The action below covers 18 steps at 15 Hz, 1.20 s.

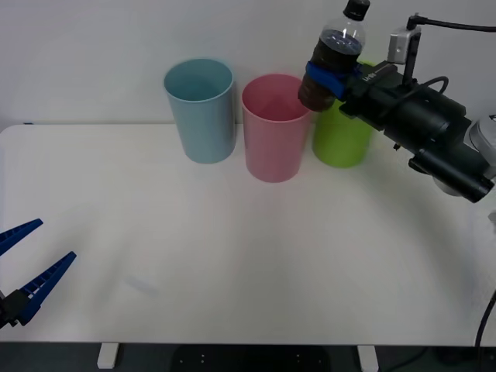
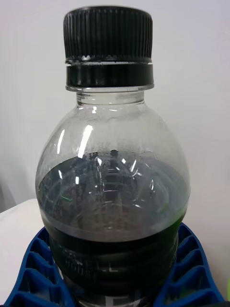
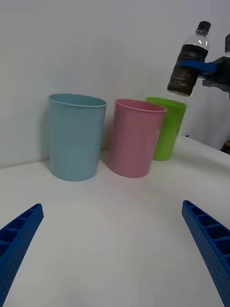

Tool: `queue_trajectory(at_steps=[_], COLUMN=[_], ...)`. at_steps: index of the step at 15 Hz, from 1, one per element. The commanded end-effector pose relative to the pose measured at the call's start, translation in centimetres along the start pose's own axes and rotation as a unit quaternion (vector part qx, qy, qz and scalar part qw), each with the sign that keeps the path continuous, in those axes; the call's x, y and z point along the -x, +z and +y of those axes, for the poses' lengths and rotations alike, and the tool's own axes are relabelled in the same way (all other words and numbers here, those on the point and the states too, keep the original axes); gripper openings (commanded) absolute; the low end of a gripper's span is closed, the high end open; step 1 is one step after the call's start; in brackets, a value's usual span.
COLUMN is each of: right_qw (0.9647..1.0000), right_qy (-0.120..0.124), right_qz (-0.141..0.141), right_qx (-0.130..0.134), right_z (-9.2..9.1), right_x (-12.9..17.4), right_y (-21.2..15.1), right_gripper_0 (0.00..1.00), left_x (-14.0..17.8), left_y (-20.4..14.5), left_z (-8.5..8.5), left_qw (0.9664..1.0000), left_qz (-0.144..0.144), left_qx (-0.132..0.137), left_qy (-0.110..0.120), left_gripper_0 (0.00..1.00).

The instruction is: Grasp the object on the table and drop it into the matching bin: aluminum can to the light blue bin, PET bottle to the pink bin.

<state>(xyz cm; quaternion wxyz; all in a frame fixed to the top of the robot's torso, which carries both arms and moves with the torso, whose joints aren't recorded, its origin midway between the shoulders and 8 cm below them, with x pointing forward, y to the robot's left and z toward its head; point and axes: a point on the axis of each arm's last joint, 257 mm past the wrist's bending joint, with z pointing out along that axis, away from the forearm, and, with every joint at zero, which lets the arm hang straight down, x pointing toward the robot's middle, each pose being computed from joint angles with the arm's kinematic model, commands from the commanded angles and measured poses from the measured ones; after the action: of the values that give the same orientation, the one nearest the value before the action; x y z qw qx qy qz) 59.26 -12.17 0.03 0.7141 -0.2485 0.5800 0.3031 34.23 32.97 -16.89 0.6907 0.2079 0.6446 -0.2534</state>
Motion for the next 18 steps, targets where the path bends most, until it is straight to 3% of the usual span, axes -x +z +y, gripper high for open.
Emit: queue_trajectory(at_steps=[1,10,16,18], right_qw=[0.9999,0.9991,0.9988,0.9987], right_qy=[-0.009,-0.012,-0.020,-0.024], right_qz=[0.008,0.041,0.045,0.046], right_qx=[0.000,-0.005,-0.003,-0.002], right_z=[-0.3,-0.9,-0.5,-0.4], right_x=[-0.5,-3.0,-3.4,-3.4], right_y=[1.8,8.0,9.2,9.2], right_gripper_0=[0.00,0.00,0.00,0.09], left_x=[0.0,0.0,0.0,0.0], left_y=[0.0,0.0,0.0,0.0], left_z=[0.0,0.0,0.0,0.0], left_qw=[1.0000,1.0000,1.0000,1.0000], left_qz=[0.000,0.000,0.000,0.000], left_qx=[0.000,0.000,0.000,0.000], left_qy=[0.000,0.000,0.000,0.000], left_gripper_0=[1.00,1.00,1.00,1.00])
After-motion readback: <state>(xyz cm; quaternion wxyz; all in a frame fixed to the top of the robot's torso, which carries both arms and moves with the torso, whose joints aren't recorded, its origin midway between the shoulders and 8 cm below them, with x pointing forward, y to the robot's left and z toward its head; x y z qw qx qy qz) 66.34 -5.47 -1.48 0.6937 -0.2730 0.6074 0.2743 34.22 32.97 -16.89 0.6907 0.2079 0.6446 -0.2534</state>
